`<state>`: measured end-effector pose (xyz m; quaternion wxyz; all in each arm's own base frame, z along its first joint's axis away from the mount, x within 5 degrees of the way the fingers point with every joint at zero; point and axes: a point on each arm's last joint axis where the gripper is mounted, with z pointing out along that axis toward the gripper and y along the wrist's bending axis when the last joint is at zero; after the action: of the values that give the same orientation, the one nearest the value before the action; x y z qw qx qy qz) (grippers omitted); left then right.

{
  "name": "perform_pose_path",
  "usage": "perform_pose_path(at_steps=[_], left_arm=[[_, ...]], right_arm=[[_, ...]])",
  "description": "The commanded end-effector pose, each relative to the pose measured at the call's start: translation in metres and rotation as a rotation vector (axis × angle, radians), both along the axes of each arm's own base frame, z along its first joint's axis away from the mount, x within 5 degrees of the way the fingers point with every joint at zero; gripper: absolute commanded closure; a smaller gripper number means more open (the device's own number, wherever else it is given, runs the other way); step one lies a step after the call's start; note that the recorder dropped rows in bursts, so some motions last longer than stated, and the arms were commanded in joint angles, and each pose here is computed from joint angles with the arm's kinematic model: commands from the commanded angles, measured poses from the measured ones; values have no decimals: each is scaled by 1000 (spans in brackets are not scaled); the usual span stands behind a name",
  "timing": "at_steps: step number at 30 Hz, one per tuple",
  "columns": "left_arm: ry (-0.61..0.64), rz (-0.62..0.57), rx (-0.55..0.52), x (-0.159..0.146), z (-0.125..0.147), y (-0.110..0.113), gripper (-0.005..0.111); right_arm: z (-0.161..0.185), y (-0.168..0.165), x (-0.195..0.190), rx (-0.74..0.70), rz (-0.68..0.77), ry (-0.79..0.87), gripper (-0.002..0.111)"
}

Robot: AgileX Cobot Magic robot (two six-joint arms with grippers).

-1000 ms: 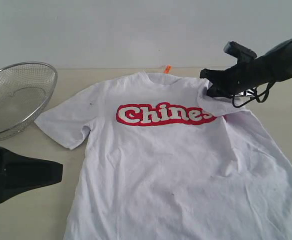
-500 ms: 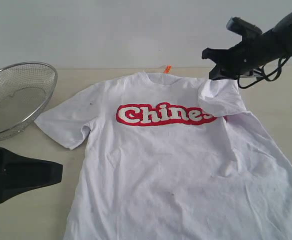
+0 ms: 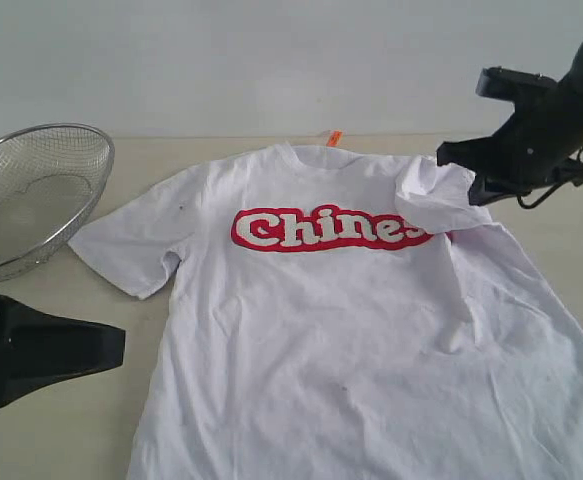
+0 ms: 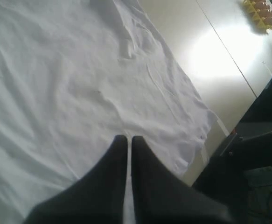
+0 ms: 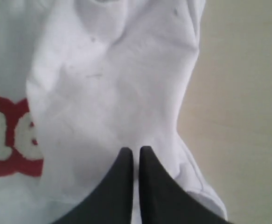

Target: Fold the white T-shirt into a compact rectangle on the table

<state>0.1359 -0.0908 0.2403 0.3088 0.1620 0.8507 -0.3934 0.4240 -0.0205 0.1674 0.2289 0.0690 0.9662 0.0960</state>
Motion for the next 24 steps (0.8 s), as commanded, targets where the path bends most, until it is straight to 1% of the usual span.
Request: perform_pose_path(at_steps=[1, 5, 13, 24], left_arm=[[31, 5, -14, 0, 0, -1, 102], [42, -13, -23, -2, 0, -2, 102], [56, -5, -30, -2, 0, -2, 102], [56, -5, -30, -2, 0, -2, 102]], right_arm=[[-9, -4, -6, -25, -29, -25, 109], [-19, -5, -11, -36, -29, -9, 109], [-43, -6, -12, -46, -26, 50, 109], [-50, -19, -18, -53, -49, 119, 109]])
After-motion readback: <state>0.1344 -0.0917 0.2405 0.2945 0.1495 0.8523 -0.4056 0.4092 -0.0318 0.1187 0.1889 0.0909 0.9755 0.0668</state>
